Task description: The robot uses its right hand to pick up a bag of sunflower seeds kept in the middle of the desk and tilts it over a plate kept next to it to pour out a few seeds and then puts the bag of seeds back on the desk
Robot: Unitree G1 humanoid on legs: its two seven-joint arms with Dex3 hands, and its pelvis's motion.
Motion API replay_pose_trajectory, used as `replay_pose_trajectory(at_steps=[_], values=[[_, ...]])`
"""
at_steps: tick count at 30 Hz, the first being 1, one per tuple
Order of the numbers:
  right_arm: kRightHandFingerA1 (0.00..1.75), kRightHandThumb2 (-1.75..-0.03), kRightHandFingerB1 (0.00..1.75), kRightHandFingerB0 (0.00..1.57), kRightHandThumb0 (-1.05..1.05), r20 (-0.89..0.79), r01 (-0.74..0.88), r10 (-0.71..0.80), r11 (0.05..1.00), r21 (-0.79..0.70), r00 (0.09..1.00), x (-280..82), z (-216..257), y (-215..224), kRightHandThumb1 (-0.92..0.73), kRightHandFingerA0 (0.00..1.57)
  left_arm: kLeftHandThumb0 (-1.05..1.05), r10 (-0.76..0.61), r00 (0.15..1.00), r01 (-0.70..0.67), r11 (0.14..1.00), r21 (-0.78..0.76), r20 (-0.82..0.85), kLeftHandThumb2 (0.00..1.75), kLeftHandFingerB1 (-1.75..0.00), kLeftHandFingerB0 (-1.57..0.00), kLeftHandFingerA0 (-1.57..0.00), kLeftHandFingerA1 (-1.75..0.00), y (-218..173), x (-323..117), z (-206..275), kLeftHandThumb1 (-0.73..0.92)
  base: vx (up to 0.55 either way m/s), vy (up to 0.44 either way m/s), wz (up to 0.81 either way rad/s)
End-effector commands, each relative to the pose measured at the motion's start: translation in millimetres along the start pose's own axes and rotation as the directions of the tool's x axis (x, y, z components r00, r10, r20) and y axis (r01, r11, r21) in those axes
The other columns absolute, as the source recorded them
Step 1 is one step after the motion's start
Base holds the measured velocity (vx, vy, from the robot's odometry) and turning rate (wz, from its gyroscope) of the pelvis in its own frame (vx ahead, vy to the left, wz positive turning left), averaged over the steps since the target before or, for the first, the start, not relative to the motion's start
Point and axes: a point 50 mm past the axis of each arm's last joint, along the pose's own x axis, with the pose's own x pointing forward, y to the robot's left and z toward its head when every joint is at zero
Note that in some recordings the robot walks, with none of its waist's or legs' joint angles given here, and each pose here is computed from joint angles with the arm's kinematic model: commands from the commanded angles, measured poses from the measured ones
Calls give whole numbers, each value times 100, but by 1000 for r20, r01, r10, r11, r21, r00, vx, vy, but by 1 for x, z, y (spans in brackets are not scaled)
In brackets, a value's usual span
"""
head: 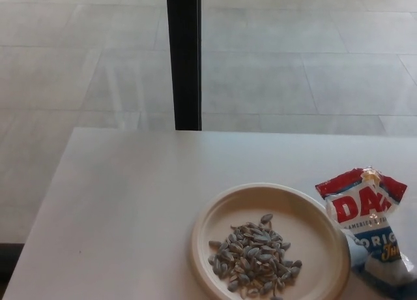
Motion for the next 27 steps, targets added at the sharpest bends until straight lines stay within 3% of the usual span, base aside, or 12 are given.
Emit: replay_pose_trajectory(at_steps=[1,6,7,8,9,10,15,16,22,23,24,27], values=[[0,-66,4,0,-105,-93,222,-206,953,205,974,2,-5,-53,-85,0,-96,19,1000,-19,1000,-17,2,67,-35,-27,-34,-54,4,-1,-2,89,0,0,0],[0,-68,10,0,-105,-147,402,-377,886,230,914,-9,-19,-113,-85,0,-98,15,1000,-15,1000,-3,7,67,-36,-26,-31,-55,5,-2,-2,89,0,0,0],[0,-68,18,0,-105,-191,490,-455,842,223,870,-19,-26,-140,-88,0,-92,14,1000,-14,1000,-7,5,112,-46,-18,-29,-60,5,-2,-1,69,0,0,0],[0,-71,19,0,-105,-236,564,-519,799,206,822,-25,-32,-157,-86,0,-95,13,1000,-13,1000,2,10,67,-35,-25,-32,-54,4,-1,0,90,0,0,0],[0,-70,15,0,-105,-258,613,-560,757,225,787,-32,-36,-172,-87,0,-95,17,1000,-17,1000,0,7,112,-45,-18,-32,-60,4,-1,0,70,0,0,0],[0,-69,9,0,-105,-279,667,-612,721,186,740,-40,-41,-188,-89,0,-94,23,1000,-22,1000,-5,10,67,-35,-27,-34,-53,5,-1,0,88,0,0,0],[0,-69,3,0,-104,-456,855,-745,512,78,487,-87,-71,-244,-89,0,-92,19,1000,-19,1000,-16,16,111,-46,-18,-26,-58,6,-2,1,69,0,0,0],[0,-69,1,0,-105,-480,871,-750,487,62,454,-95,-77,-248,-90,0,-92,20,1000,-20,1000,-16,15,67,-36,-25,-31,-53,6,-2,1,89,0,0,0],[0,-70,18,0,-105,-695,962,-688,274,17,209,-142,-111,-247,-85,0,-95,23,1000,-23,1000,-5,16,67,-38,-27,-33,-56,6,-2,0,89,0,0,0],[0,-79,0,0,-105,-731,969,-662,246,-3,165,-153,-119,-237,-88,0,-94,18,999,-18,1000,10,31,113,-46,-18,-32,-62,5,-1,2,71,0,0,0],[0,-69,0,0,-105,-737,971,-658,241,-11,155,-155,-121,-231,-91,0,-95,27,999,-27,1000,5,29,67,-37,-27,-34,-55,5,-1,2,90,0,0,0],[0,-68,0,0,-101,-740,965,-641,257,44,205,-165,-124,-221,-92,0,-93,35,999,-35,999,0,26,67,-36,-29,-35,-53,6,-1,4,90,0,0,0]])
